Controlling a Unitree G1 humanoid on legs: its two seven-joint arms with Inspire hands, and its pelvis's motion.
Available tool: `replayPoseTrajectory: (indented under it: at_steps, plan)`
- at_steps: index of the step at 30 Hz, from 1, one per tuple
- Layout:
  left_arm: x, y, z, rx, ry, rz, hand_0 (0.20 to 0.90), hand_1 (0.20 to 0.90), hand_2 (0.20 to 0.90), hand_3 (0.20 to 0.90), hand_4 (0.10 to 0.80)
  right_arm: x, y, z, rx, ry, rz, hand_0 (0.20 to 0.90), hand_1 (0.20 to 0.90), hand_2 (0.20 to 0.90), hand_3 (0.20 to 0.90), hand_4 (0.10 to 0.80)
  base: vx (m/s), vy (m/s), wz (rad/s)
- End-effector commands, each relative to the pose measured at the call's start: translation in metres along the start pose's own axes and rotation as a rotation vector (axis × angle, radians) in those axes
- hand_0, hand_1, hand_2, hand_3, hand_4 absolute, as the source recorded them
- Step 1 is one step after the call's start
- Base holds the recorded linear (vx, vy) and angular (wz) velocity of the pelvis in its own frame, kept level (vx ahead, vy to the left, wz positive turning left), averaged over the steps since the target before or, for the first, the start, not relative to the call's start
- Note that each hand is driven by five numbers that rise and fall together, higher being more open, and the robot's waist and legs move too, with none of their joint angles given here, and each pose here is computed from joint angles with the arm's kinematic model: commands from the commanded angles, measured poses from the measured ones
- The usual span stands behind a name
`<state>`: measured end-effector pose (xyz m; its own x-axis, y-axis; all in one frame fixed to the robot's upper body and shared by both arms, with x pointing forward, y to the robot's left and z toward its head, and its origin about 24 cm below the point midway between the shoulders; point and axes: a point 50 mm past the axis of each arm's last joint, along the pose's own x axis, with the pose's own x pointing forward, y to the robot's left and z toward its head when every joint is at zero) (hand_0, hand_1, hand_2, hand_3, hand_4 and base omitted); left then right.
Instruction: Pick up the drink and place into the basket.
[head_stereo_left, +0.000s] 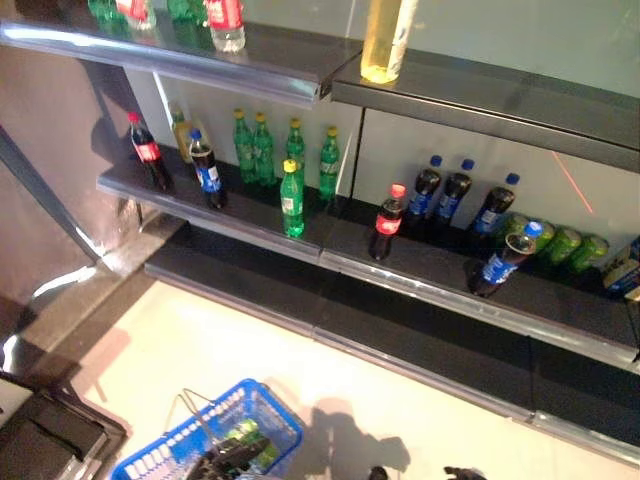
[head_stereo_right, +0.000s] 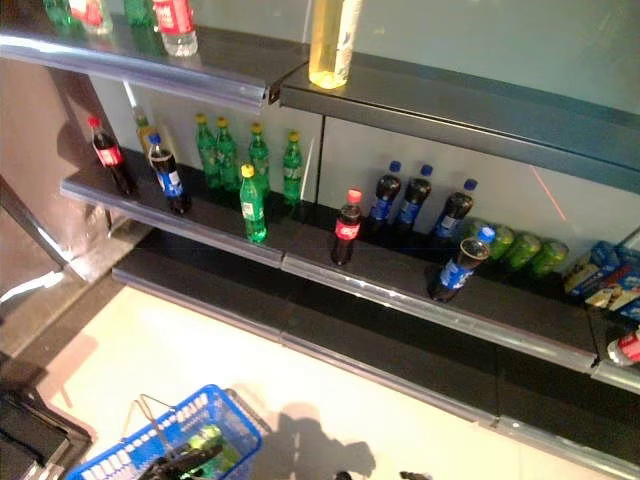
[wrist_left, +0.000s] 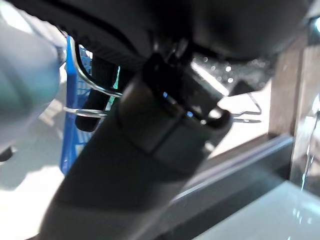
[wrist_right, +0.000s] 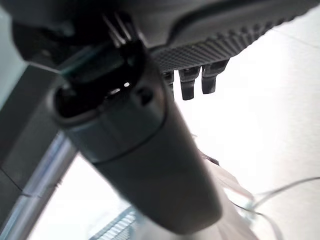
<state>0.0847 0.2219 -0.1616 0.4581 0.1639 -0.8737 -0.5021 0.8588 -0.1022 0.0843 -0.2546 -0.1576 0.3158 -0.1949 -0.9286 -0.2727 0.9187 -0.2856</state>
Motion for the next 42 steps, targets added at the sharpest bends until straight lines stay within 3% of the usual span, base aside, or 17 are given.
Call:
replayPoseTrajectory:
  at_steps: [1,11,16,28,35,42]
  plan:
    - [0.006,-0.023,0.085,0.012,-0.354,-0.118,0.300,0.300,0.300,0.200,0.100,0.002,-0.010,0.015,0.048,-0.040,-0.042,0.900,0.900,0.900,0.900,0.800,0.089,0.014,-0.16]
    - [0.004,-0.002,0.093,-0.006,-0.371,-0.055,0.300,0.300,0.300,0.200,0.100,0.000,0.002,0.007,0.004,-0.063,0.017,0.900,0.900,0.900,0.900,0.800,0.075,-0.188,-0.26]
    - [0.005,-0.011,0.089,-0.019,-0.371,-0.092,0.300,0.300,0.300,0.200,0.100,0.001,-0.006,0.012,-0.001,-0.057,-0.026,0.900,0.900,0.900,0.900,0.800,0.027,-0.206,-0.21]
    - [0.003,0.014,0.056,0.008,-0.249,-0.020,0.300,0.300,0.300,0.200,0.100,-0.003,-0.018,-0.017,0.055,0.061,-0.079,0.900,0.900,0.900,0.900,0.800,0.383,0.172,-0.05]
    - [0.002,0.024,0.078,0.044,-0.274,-0.018,0.300,0.300,0.300,0.200,0.100,-0.005,-0.004,-0.033,0.178,0.082,-0.052,0.900,0.900,0.900,0.900,0.800,0.305,0.191,-0.20]
    - [0.006,0.009,0.094,0.068,-0.298,-0.038,0.300,0.300,0.300,0.200,0.100,-0.004,0.001,-0.028,0.264,0.055,-0.044,0.900,0.900,0.900,0.900,0.800,0.197,-0.198,0.31]
